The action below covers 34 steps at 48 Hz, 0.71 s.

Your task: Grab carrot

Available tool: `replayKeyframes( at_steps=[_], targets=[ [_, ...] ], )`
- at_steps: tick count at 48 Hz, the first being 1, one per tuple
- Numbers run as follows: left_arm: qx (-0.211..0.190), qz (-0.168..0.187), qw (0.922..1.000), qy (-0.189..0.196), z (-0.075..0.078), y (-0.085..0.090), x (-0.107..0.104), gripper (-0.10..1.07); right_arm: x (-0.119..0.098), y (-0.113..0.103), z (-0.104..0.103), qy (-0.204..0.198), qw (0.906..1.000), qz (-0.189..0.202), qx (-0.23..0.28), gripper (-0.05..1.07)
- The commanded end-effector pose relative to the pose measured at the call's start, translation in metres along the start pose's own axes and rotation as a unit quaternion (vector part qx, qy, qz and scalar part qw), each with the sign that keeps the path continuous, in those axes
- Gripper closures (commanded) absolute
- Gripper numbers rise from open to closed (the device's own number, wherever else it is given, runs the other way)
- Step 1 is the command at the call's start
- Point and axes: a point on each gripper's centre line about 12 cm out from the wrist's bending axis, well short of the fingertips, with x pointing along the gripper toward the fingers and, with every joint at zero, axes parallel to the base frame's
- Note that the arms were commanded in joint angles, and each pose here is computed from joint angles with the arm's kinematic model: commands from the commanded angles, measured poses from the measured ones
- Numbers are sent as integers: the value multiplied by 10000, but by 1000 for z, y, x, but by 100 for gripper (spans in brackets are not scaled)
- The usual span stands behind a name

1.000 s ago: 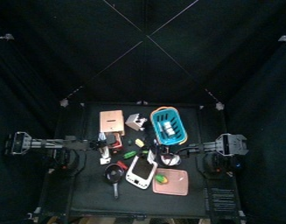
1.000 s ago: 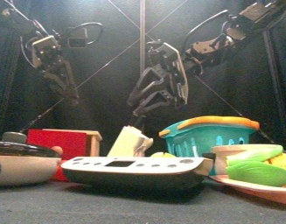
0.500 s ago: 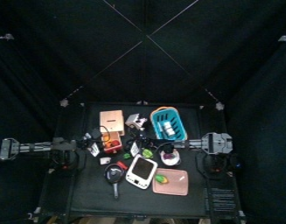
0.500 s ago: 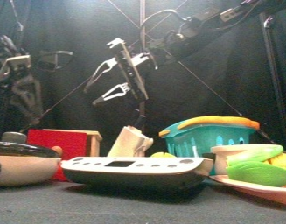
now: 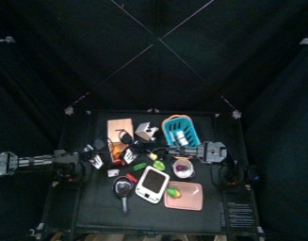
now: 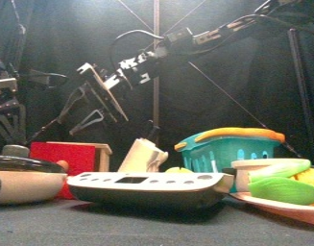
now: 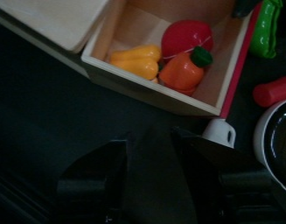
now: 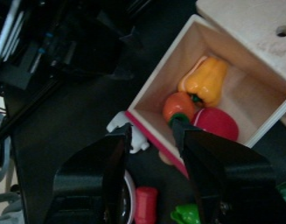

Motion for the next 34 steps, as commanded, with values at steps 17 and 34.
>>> replayKeyframes(
  at_steps=[17, 34],
  targets=[
    [-501, -397, 9969, -459, 15, -4, 20, 18, 5, -5, 22, 51, 9996, -271, 51, 22],
    [-522, -322, 9976, -331, 10, -2, 24, 18, 7, -13, 14, 448, 9965, -707, -18, 22]
  ],
)
